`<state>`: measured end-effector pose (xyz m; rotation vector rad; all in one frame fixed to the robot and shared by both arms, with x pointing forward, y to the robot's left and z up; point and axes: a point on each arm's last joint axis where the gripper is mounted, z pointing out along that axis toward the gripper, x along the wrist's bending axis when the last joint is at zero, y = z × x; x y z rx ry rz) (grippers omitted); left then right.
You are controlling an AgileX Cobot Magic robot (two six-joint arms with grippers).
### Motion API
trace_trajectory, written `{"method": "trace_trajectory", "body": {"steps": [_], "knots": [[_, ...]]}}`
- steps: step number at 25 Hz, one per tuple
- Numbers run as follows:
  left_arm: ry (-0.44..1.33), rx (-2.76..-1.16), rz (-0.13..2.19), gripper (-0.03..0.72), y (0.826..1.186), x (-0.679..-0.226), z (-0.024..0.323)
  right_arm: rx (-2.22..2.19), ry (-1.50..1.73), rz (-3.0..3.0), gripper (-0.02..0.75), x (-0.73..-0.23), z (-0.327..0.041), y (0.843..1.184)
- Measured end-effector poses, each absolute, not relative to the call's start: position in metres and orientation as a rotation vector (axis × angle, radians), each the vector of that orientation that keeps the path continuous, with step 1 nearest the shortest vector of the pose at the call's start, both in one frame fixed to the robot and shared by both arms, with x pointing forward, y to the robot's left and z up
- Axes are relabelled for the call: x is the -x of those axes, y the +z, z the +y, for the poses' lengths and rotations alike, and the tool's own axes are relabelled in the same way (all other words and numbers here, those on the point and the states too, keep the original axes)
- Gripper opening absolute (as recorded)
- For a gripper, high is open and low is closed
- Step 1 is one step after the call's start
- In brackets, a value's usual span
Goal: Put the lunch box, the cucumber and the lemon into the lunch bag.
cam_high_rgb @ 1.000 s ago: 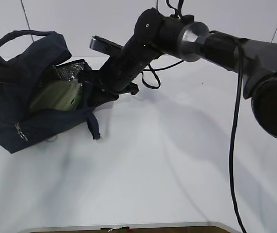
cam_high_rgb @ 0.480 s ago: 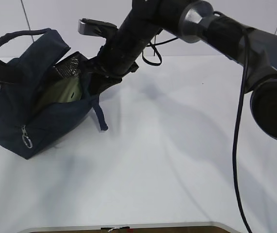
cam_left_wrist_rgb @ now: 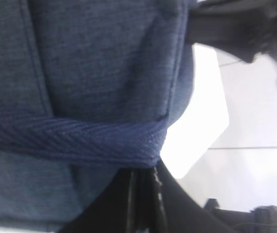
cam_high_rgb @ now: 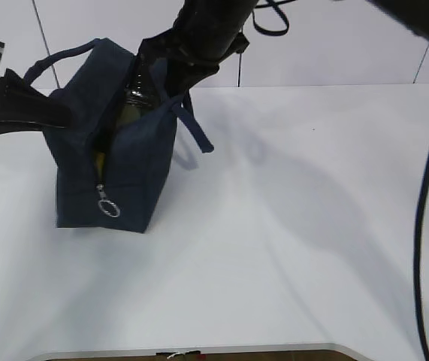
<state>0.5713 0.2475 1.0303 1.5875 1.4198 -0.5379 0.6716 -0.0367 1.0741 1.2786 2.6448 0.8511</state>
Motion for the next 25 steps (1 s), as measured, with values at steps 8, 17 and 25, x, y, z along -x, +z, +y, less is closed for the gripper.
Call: {"method": "trace_trajectory", "body": {"steps": [8, 17, 25], "knots": [[-0.588, -1.571, 1.375, -0.01, 1.033, -0.569, 0.194, -1.283, 0.687, 2.591, 0.013, -0.637, -0.069, 1.111], [-0.496, -1.57, 1.419, -0.01, 1.02, -0.568, 0.136, -1.269, 0.587, 2.567, 0.013, -0.631, -0.08, 1.112], [-0.515, -1.572, 1.435, -0.01, 1.011, -0.568, 0.125, -1.287, 0.571, 2.548, 0.03, -0.632, -0.082, 1.111]]}}
